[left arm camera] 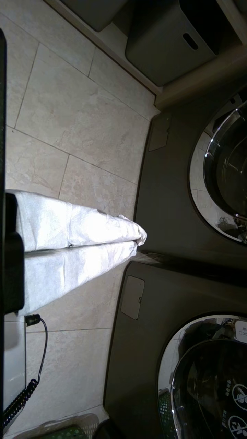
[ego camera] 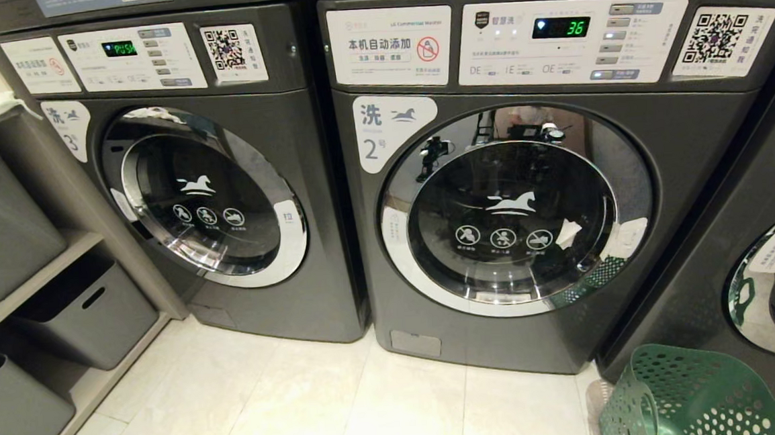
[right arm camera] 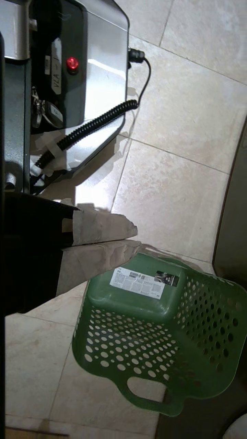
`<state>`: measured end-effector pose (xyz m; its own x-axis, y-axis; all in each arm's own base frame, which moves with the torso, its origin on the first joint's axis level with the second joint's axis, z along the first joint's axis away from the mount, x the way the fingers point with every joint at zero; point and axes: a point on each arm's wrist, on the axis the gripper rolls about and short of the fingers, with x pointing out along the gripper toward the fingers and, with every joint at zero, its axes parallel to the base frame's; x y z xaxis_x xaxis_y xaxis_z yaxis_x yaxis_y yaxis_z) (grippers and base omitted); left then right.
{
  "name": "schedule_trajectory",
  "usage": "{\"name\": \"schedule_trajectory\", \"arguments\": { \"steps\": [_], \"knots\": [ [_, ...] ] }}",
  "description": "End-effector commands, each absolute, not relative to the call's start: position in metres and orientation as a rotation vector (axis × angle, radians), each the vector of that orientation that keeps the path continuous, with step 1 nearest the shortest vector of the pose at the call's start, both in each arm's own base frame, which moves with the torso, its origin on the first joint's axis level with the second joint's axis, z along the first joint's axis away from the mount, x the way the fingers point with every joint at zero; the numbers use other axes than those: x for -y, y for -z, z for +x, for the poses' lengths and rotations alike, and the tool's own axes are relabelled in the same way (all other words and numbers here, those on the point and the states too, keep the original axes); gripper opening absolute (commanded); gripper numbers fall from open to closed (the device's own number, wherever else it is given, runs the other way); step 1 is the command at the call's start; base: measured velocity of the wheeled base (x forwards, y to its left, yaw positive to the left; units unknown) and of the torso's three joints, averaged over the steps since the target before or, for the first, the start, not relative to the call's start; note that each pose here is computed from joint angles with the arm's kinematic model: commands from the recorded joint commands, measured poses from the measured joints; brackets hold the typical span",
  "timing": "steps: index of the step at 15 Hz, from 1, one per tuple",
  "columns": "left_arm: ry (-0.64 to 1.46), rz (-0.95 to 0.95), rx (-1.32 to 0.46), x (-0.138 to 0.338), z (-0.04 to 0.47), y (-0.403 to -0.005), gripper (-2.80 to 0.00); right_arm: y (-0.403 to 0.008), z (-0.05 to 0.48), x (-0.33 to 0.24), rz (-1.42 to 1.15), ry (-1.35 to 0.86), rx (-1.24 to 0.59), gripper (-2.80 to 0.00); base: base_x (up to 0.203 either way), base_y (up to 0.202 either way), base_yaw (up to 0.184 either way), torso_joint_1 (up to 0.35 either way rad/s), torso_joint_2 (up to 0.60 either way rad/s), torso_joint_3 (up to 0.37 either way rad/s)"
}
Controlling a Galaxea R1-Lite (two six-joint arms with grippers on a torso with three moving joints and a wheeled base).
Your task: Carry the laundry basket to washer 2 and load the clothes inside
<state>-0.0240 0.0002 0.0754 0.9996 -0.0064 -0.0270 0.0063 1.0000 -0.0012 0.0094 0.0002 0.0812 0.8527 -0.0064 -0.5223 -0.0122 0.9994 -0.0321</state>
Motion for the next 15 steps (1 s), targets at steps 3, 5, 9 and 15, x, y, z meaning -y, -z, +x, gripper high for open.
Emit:
{"name": "schedule_trajectory", "arguments": {
  "steps": [3, 5, 9, 15],
  "knots": [
    [0.006, -0.001, -0.029, 0.000, -0.024, -0.075, -2.80, -0.080, -0.010, -0.001, -0.049, -0.009, -0.324, -2.80, 0.000, 0.000, 0.000, 0.000, 0.00, 0.000],
    [0.006, -0.001, -0.029, 0.000, -0.024, -0.075, -2.80, -0.077, -0.023, -0.001, -0.067, -0.021, -0.142, -2.80, 0.000, 0.000, 0.000, 0.000, 0.00, 0.000],
    [0.006, -0.001, -0.029, 0.000, -0.024, -0.075, -2.80, -0.076, -0.023, 0.000, -0.083, -0.028, 0.003, -2.80, 0.000, 0.000, 0.000, 0.000, 0.00, 0.000],
    [0.006, -0.001, -0.029, 0.000, -0.024, -0.075, -2.80, -0.076, -0.023, 0.000, -0.141, -0.026, 0.005, -2.80, 0.000, 0.000, 0.000, 0.000, 0.00, 0.000]
  ]
}}
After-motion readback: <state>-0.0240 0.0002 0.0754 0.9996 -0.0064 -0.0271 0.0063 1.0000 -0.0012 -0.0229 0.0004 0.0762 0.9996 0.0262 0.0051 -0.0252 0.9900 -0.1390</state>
